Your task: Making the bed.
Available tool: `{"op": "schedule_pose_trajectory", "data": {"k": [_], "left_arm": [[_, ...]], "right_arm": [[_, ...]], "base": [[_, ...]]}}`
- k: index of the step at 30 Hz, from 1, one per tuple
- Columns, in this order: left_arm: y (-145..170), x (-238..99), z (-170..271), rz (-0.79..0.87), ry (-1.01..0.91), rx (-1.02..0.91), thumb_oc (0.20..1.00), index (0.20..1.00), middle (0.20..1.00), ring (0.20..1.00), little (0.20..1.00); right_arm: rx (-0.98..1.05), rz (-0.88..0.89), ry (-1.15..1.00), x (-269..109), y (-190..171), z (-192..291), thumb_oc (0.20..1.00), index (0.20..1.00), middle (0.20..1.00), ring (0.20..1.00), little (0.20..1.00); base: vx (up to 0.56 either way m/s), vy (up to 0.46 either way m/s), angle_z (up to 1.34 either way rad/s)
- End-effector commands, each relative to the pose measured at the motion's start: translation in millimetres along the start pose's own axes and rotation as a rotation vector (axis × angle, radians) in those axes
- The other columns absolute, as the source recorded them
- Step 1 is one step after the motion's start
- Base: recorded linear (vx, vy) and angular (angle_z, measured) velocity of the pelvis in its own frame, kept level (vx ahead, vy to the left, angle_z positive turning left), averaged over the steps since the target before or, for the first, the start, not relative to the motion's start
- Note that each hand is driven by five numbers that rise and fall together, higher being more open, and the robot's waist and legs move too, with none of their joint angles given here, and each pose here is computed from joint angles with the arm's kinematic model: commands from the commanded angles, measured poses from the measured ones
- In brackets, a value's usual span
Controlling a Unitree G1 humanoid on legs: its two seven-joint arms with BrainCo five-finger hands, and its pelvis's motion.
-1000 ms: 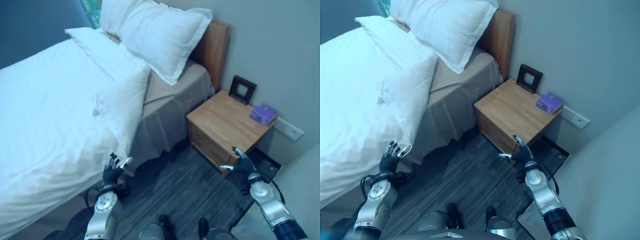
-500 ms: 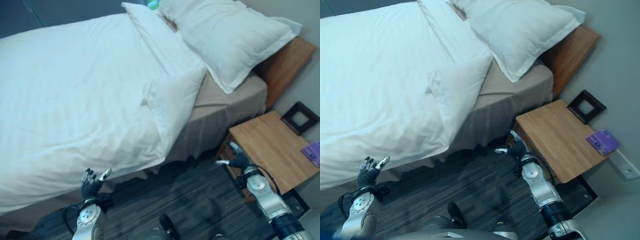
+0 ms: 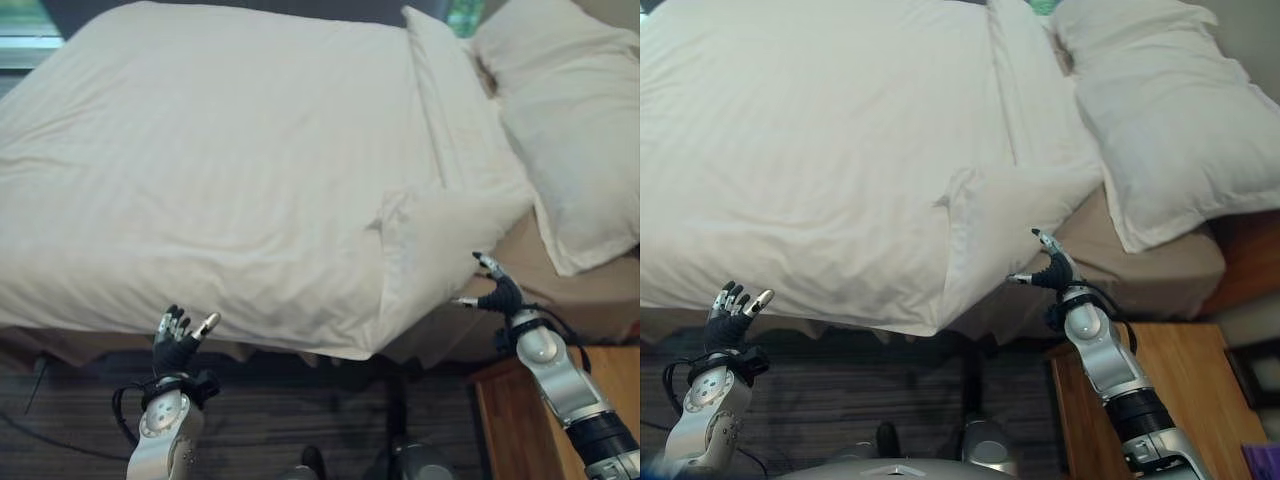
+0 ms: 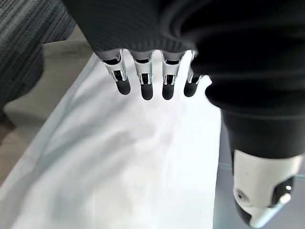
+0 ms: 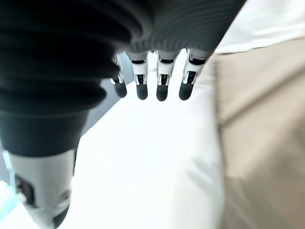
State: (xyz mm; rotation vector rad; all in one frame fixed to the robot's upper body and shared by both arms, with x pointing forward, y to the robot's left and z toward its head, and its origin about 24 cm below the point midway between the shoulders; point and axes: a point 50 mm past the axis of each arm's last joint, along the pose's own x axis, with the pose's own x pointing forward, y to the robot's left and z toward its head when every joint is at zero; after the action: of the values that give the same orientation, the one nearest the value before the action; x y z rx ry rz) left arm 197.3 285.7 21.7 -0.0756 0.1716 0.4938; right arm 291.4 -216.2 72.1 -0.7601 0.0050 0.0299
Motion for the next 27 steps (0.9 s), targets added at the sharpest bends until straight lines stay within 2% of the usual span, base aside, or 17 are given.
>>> {"op": "schedule_pose_trajectory", "data": {"k": [1,2,4,6,9,14,20,27], "left_arm": [[-19.1,7.9,46.2,-0.116,-0.233,-0.049,1.0,1.0,1.0,1.0,1.0],[-18.5,6.5,44.6,-0.11,-0.229,-0.083,1.0,1.0,1.0,1.0,1.0],[-17.6,6.2,42.6,-0.099,-0.224,-0.093,1.0,1.0,1.0,1.0,1.0],[-19.7,5.0,39.2,-0.102,-0.217,-0.092,1.0,1.0,1.0,1.0,1.0],[-23.2,6.7,35.1,-0.1,-0.203,-0.109,1.0,1.0,1.0,1.0,1.0],[-24.1,14.0,18.2,-0.089,-0.14,-0.108,1.0,1.0,1.0,1.0,1.0],[-12.5,25.7,18.6,-0.05,-0.15,-0.071,1.0,1.0,1.0,1.0,1.0],[-11.3,29.3,19.1,-0.06,-0.157,-0.046,1.0,1.0,1.0,1.0,1.0]], "right_arm": [[-0.122,-0.172,-0.186,22.2,-47.3,42.7,1.0,1.0,1.0,1.0,1.0],[-0.15,-0.197,-0.226,26.9,-58.8,54.5,1.0,1.0,1.0,1.0,1.0],[-0.154,-0.197,-0.243,30.3,-59.1,60.3,1.0,1.0,1.0,1.0,1.0],[-0.171,-0.187,-0.336,40.5,-59.8,88.4,1.0,1.0,1.0,1.0,1.0],[-0.186,-0.176,-0.352,49.7,-57.7,97.8,1.0,1.0,1.0,1.0,1.0],[-0.25,-0.219,-0.319,72.7,-77.9,108.9,1.0,1.0,1.0,1.0,1.0],[-0.408,-0.37,-0.289,85.4,-134.1,130.5,1.0,1.0,1.0,1.0,1.0],[-0.487,-0.452,-0.309,87.9,-158.6,152.9,1.0,1.0,1.0,1.0,1.0]], "base": [[0.25,-0.187,0.03],[0.2,-0.155,-0.04],[0.16,-0.118,-0.13],[0.16,-0.182,-0.12],[0.09,-0.123,-0.01],[0.05,-0.099,0.27],[-0.04,-0.073,0.18],[-0.03,-0.054,0.15]]}}
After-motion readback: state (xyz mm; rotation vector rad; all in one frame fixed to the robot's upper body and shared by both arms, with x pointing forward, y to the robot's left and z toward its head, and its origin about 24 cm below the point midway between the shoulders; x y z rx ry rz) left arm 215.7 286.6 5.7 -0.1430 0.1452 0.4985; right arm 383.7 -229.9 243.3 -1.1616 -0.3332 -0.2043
